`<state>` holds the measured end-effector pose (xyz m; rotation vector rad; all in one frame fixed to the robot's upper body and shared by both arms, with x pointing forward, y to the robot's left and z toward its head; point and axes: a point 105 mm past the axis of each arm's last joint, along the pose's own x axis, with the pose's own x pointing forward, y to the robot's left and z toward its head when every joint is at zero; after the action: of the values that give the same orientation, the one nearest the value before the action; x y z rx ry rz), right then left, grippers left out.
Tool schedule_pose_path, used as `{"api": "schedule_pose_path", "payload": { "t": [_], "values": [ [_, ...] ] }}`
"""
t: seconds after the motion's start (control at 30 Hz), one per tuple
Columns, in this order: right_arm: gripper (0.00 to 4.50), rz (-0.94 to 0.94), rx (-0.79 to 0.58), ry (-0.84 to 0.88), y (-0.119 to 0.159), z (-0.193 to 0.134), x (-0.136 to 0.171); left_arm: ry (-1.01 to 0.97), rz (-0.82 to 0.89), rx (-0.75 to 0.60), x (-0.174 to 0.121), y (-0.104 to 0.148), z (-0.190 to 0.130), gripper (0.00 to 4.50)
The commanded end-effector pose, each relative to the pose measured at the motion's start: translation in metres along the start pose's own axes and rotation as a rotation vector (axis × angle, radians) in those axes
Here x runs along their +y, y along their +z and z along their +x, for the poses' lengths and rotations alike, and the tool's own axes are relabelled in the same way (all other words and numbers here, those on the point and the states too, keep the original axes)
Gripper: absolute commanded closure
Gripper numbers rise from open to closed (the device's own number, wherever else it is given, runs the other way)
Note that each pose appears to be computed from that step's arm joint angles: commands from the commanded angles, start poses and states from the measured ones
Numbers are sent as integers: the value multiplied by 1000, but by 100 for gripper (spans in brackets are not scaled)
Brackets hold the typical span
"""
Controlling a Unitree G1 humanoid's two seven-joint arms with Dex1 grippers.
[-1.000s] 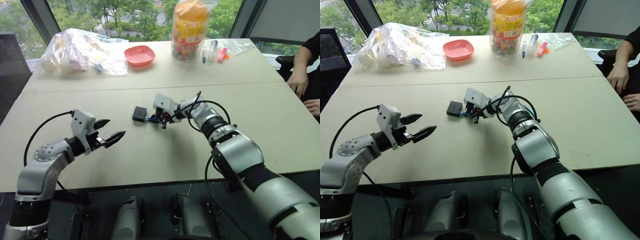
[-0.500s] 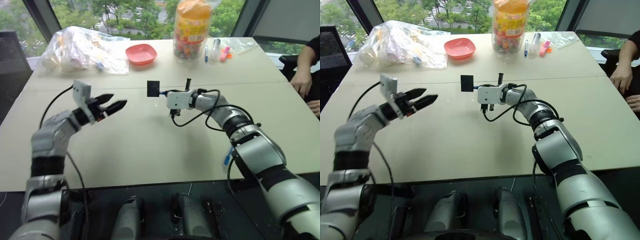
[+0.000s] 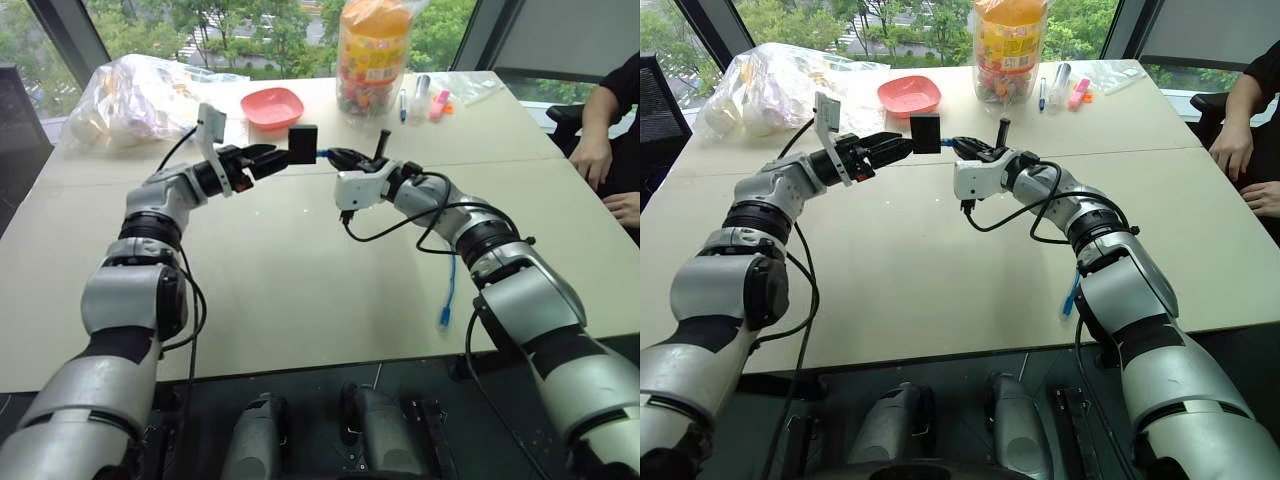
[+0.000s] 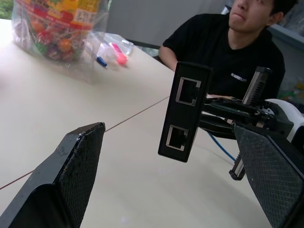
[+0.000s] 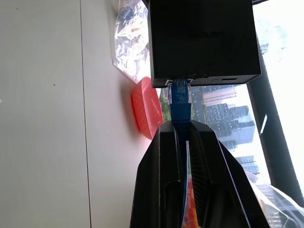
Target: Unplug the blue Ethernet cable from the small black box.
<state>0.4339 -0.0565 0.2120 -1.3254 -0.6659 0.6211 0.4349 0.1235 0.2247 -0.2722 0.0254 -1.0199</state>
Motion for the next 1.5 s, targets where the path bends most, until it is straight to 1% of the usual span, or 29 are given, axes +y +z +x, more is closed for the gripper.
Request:
{"api": "schedule_pose_path", "payload": {
  "t": [0.03, 0.13, 0.17, 0.2, 0.27, 0.3, 0.37, 0.4, 0.47, 0.5, 0.53, 0.57, 0.6, 0.63, 0.67, 0.7, 0.73, 0.8, 0.87, 0.93, 1.0, 1.1, 1.13, 1.33, 1.5],
  "values": [
    [449, -38, -61, -62, 13, 3, -20, -25, 24, -55, -7, 19, 8, 0],
    [450, -41, -76, -56, 16, 3, -19, -40, 21, -51, -9, 19, 11, 79],
    [450, -42, -81, -54, 17, 3, -18, -51, 22, -42, -11, 18, 12, 114],
    [450, -43, -87, -53, 19, 3, -18, -55, 26, -33, -11, 16, 13, 165],
    [450, -41, -93, -52, 20, 3, -18, -61, 23, -31, -12, 15, 14, 252],
    [450, -40, -93, -51, 21, 4, -17, -63, 21, -34, -13, 16, 14, 286],
    [450, -38, -91, -46, 21, 4, -16, -69, 14, -44, -13, 17, 14, 368],
    [450, -37, -89, -45, 21, 4, -16, -71, 12, -46, -13, 18, 13, 399],
    [450, -27, -81, -28, 19, 4, -13, -73, 10, -48, -13, 18, 13, 398],
    [387, 12, -80, -5, 18, 2, -9, -61, 15, -43, -12, 17, 12, 398],
    [369, 41, -80, 11, 18, 1, -6, -52, 19, -39, -11, 16, 12, 398],
    [341, 65, -67, 35, 14, -2, -2, -46, 9, -47, -10, 16, 11, 398],
    [288, 151, -26, 34, 6, -6, 2, -45, -14, -66, -9, 17, 9, 398],
    [247, 212, 1, 32, 0, -9, 4, -48, -32, -82, -8, 19, 7, 398],
    [185, 395, 26, -3, -4, -14, 5, -46, -71, -121, -7, 22, 6, 398],
    [124, 532, 27, -23, -5, -18, 7, -46, -96, -147, -7, 25, 4, 398],
    [99, 764, 8, -113, -4, -21, 1, -56, -139, -186, -8, 29, 3, 398],
    [99, 1197, -58, -234, -1, -31, -8, -91, -201, -229, -11, 31, 3, 398],
    [99, 1510, -157, -233, 13, -39, -11, -124, -254, -249, -14, 30, 3, 398],
    [99, 1714, -247, -212, 28, -43, -17, -155, -299, -258, -17, 27, 4, 398],
    [99, 1852, -302, -219, 38, -44, -24, -186, -331, -256, -21, 24, 4, 398],
    [99, 1984, -362, -237, 49, -40, -32, -231, -371, -245, -26, 19, 5, 398],
    [99, 2002, -368, -233, 52, -38, -33, -244, -381, -244, -28, 18, 5, 398],
    [99, 2074, -375, -190, 68, -25, -28, -308, -407, -244, -37, 19, 7, 398],
    [99, 2099, -384, -179, 72, -22, -28, -313, -422, -255, -38, 22, 7, 398]
  ]
}}
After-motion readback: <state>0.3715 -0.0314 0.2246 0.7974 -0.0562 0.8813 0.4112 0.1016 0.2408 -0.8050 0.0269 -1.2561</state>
